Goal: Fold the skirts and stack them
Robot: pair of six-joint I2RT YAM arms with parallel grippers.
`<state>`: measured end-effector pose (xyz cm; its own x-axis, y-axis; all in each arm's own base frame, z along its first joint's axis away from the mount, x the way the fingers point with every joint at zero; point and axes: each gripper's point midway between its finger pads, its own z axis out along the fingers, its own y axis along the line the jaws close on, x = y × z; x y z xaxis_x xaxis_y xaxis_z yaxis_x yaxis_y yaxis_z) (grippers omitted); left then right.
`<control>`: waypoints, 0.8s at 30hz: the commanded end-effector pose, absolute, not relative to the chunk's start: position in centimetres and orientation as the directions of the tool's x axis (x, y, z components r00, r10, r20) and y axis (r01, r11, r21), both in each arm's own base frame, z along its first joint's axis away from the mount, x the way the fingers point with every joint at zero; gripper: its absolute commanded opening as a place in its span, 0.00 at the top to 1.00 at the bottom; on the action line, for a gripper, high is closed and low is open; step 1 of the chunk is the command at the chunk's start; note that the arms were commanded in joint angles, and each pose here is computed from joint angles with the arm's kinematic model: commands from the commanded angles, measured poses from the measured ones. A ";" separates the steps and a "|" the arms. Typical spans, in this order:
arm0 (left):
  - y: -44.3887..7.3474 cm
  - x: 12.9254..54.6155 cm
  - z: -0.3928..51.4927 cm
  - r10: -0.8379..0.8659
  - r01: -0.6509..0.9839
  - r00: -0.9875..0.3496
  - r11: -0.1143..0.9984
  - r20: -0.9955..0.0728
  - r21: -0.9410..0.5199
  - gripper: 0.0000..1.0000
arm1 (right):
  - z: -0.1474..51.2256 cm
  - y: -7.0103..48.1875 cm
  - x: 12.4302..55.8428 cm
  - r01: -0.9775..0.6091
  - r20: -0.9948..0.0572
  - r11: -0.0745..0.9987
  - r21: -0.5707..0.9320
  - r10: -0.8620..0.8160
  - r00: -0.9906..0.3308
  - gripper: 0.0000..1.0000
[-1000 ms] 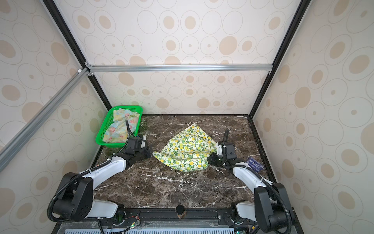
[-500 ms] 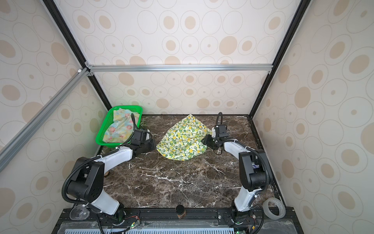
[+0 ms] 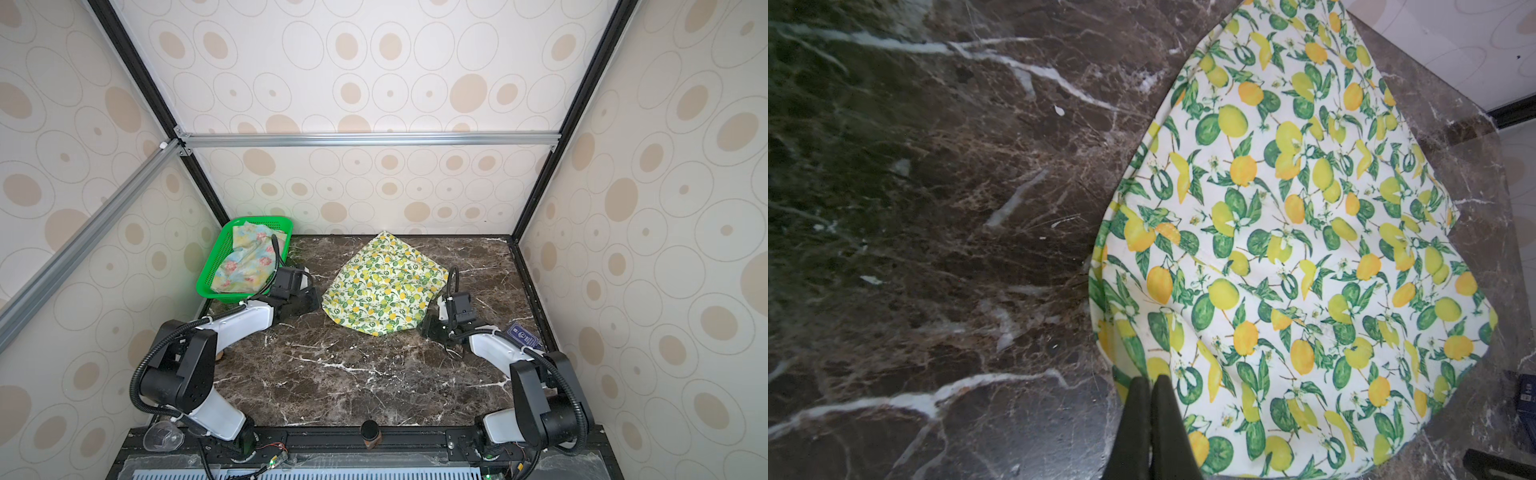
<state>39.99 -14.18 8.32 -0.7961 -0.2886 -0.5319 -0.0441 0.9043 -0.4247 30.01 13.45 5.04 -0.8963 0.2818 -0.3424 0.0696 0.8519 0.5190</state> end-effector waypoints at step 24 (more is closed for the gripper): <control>-13.0 39.8 9.9 -0.265 -0.044 -0.783 0.926 -0.563 -0.374 1.00 | 5.3 15.7 32.7 0.029 -0.333 0.821 0.570 0.263 -0.906 0.95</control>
<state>39.04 -13.53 7.46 -0.8088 -0.2728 -0.5210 -0.0568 0.9180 -0.3925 33.91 15.25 3.33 -0.8817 0.2716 -0.3857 0.0137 0.8320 0.5546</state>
